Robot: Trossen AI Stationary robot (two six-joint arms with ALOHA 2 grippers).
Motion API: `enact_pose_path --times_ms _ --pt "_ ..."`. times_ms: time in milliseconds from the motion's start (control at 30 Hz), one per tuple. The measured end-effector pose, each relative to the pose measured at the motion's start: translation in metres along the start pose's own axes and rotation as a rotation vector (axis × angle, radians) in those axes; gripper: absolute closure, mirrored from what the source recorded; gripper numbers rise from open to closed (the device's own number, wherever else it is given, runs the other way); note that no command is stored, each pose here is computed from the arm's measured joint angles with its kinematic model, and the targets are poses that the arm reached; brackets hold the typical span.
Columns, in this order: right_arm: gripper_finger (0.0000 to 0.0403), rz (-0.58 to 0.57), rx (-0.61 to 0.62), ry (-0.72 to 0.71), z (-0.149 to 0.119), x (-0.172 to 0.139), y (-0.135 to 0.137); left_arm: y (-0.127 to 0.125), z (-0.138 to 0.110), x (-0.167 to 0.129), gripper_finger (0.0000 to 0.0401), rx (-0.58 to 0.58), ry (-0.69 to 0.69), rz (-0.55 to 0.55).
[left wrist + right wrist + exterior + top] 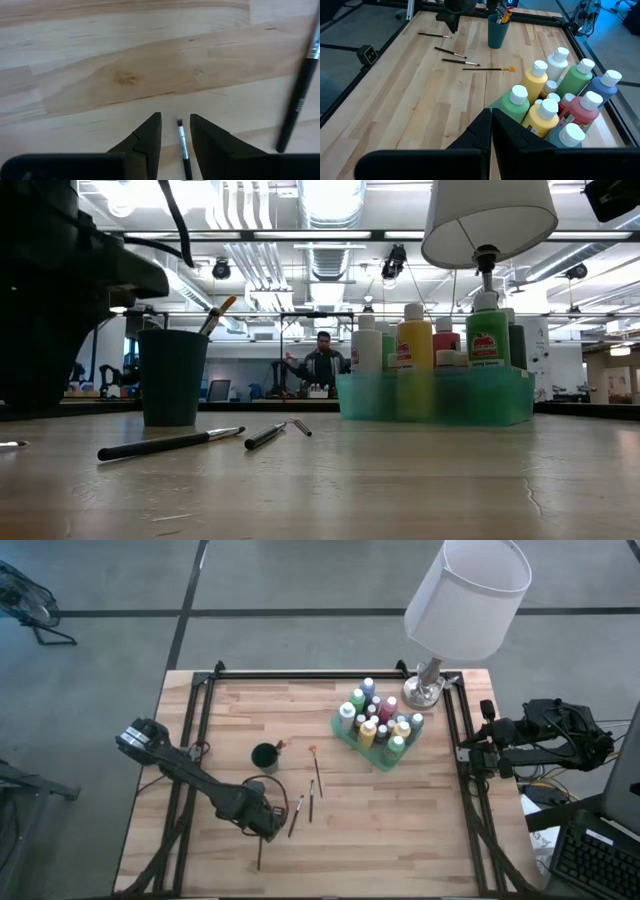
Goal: Pick & Place Paint Supplies
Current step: Put the silver paint brush into the green cup
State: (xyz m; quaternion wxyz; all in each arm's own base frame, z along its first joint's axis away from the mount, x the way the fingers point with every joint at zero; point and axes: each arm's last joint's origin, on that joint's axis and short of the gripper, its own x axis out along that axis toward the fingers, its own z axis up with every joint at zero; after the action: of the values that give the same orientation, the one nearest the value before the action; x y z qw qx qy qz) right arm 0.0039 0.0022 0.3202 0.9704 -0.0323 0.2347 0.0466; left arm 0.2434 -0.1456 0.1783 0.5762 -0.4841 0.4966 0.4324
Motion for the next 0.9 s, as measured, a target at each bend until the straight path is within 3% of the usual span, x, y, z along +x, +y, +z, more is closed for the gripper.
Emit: enact_pose_path --times_ms 500,900 --pt "0.0394 0.000 0.000 0.000 0.000 0.000 0.000 -0.010 -0.007 0.024 0.0293 0.000 0.037 0.010" --pt "0.0394 0.000 0.000 0.000 0.000 0.000 0.000 -0.010 -0.008 0.027 0.0300 0.000 0.034 0.020"
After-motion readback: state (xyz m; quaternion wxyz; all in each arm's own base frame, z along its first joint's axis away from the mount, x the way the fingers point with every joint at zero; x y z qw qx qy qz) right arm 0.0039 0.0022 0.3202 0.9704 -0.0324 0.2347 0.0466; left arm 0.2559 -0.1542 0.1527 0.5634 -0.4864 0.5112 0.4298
